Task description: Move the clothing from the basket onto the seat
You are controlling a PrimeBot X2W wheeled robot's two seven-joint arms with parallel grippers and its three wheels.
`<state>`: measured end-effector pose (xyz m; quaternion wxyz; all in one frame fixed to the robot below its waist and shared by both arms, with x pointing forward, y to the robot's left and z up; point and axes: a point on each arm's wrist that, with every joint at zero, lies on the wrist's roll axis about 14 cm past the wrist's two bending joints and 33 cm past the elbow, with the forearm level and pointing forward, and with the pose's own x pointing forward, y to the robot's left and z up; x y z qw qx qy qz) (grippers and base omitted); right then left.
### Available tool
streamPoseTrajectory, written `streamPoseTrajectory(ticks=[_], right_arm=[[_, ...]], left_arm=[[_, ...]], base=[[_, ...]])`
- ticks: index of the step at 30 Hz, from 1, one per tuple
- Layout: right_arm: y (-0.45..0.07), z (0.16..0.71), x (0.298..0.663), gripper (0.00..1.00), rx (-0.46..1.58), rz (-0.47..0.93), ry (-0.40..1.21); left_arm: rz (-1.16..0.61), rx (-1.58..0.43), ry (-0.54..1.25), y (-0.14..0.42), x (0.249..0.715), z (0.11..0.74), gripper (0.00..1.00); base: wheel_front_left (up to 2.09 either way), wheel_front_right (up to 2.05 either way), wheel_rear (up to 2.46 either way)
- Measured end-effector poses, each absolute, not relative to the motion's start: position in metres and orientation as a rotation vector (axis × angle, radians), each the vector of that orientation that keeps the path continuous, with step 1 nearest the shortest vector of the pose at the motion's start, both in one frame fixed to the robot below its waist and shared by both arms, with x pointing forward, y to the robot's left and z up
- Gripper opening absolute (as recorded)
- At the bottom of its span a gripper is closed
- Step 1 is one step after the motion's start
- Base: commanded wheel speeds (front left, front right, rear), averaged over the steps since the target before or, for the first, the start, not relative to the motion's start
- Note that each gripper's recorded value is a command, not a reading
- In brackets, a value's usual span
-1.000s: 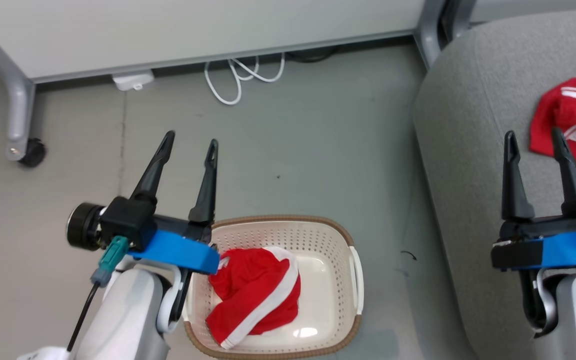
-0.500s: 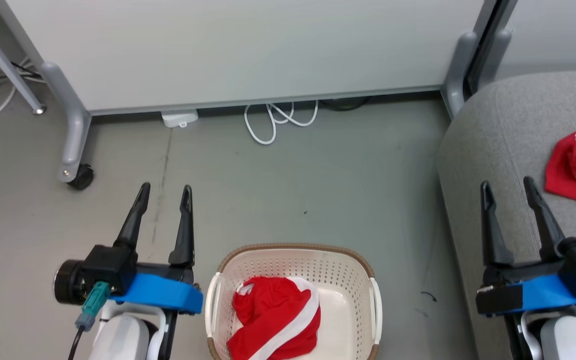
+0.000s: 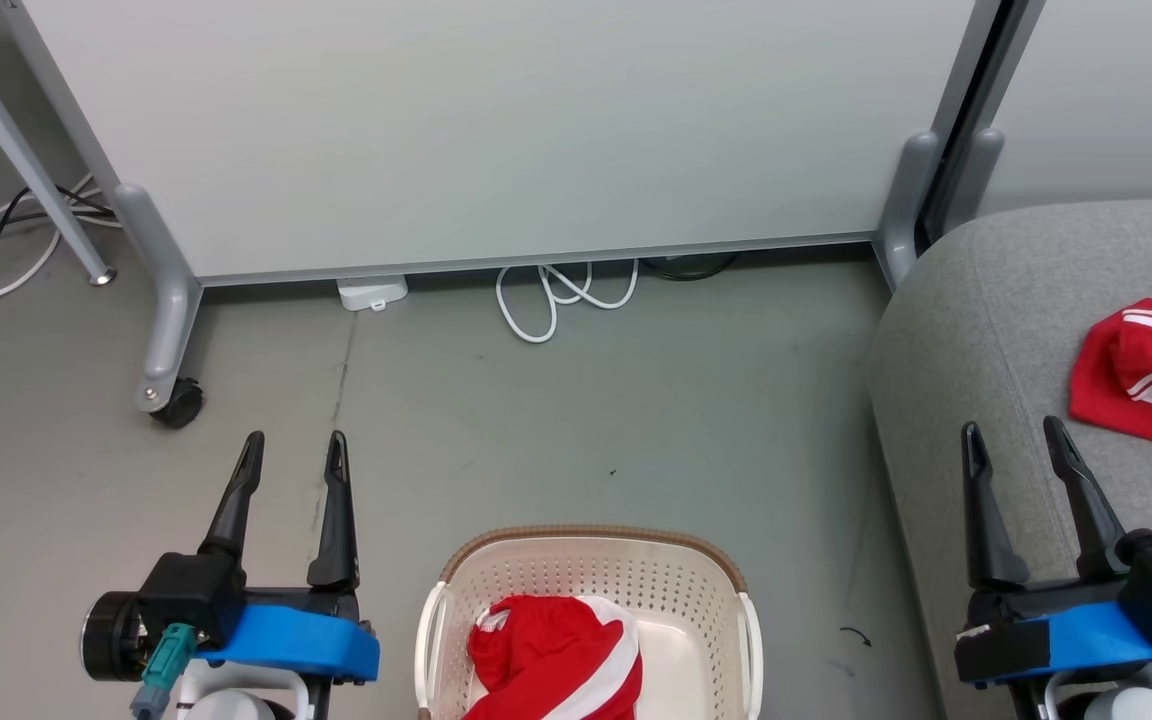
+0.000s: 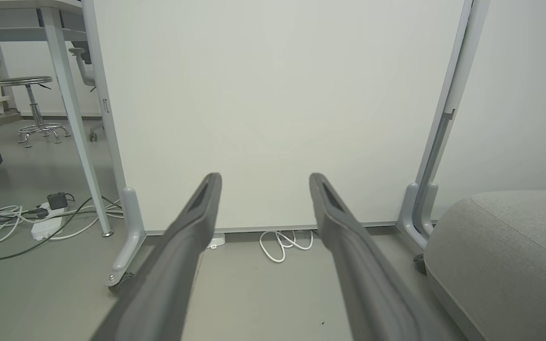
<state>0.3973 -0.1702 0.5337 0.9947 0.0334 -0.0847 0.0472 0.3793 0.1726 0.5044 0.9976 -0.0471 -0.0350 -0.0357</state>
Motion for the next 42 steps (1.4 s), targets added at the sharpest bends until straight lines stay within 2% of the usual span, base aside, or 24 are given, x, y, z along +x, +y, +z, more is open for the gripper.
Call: streamPoseTrajectory(ticks=[36, 42], right_arm=[[-0.177, 0.526, 0.393, 1.00, 0.078, 0.073, -0.147], [-0.179, 0.526, 0.394, 1.00, 0.077, 0.069, -0.148]], left_arm=[[-0.098, -0.082, -0.037, 0.166, 0.381, 0.494, 1.00], [-0.148, -0.071, -0.023, 0.151, 0.387, 0.491, 1.00]], base=[[0.00, 0.00, 0.00], [0.00, 0.00, 0.00]])
